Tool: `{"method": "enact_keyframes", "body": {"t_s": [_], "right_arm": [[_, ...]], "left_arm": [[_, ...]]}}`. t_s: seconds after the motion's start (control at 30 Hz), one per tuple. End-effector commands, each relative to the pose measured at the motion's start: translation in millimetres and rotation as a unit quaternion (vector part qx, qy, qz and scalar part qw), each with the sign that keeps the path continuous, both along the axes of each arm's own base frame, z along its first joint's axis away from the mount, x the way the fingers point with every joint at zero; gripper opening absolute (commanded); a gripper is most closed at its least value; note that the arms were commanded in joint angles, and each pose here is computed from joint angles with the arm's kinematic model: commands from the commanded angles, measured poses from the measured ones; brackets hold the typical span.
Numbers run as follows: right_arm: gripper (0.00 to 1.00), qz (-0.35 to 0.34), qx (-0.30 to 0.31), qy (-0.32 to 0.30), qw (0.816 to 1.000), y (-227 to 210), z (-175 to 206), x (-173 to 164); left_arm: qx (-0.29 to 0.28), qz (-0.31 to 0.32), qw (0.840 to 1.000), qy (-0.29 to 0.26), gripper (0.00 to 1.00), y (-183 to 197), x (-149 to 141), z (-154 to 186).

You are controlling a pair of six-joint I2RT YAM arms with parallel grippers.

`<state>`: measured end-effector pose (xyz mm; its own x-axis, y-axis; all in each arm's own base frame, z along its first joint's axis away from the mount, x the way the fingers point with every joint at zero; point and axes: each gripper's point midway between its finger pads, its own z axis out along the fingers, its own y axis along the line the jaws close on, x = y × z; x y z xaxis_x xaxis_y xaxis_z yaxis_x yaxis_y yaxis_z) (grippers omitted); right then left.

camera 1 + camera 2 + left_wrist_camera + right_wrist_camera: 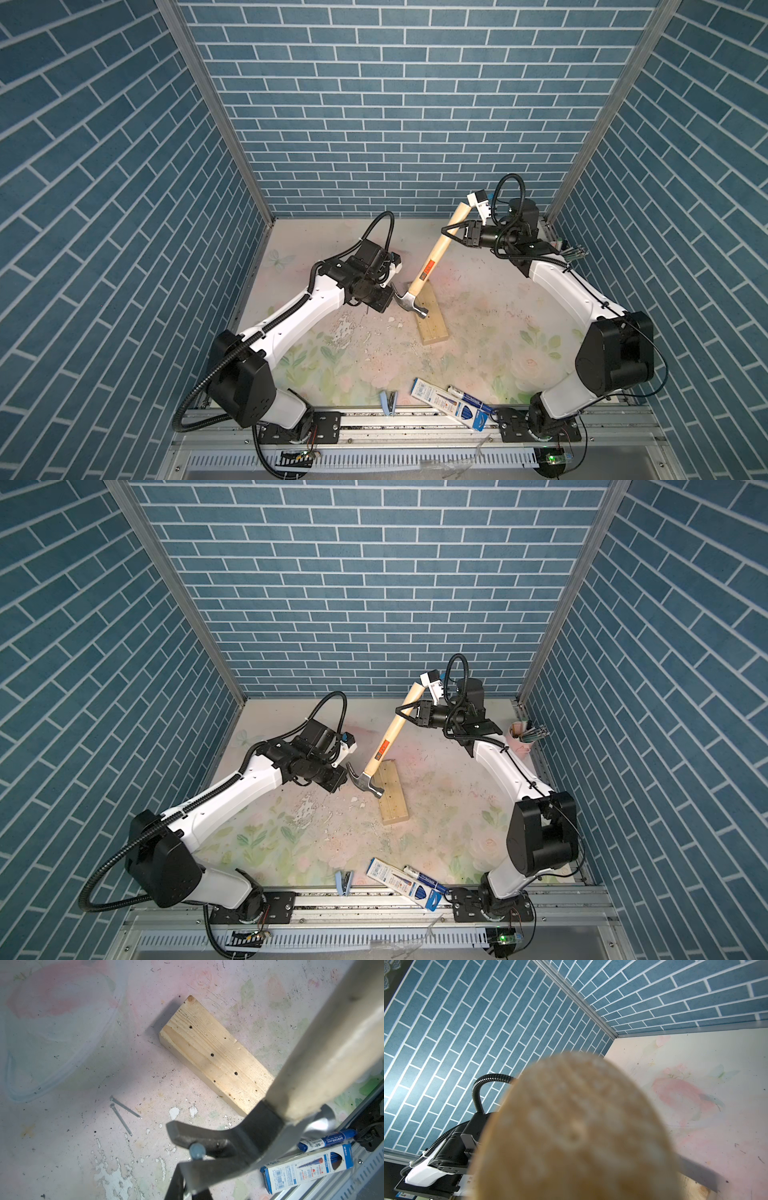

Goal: Use a claw hammer to pull out a nail
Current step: Pick up the nail with the hammer.

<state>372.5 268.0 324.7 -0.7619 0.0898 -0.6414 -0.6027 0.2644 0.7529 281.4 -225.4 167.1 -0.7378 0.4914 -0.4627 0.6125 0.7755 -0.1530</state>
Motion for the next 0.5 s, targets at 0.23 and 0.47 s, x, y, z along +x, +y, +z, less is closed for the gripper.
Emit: {"method": "enact_keyframes", "body": {"t_s": [0.23,0.47], "right_arm": [[0.0,0.037,0.035,0.035,0.998,12.8,20.6,-14.1],[0.0,0.035,0.026,0.038,0.998,13.8,14.0,-16.3]], "left_arm": [[0.013,0.004,1.0,-0.021,0.04,5.7,2.1,7.3],[0.027,0.039,0.998,-0.035,0.0,19.4,12.0,9.5]]}}
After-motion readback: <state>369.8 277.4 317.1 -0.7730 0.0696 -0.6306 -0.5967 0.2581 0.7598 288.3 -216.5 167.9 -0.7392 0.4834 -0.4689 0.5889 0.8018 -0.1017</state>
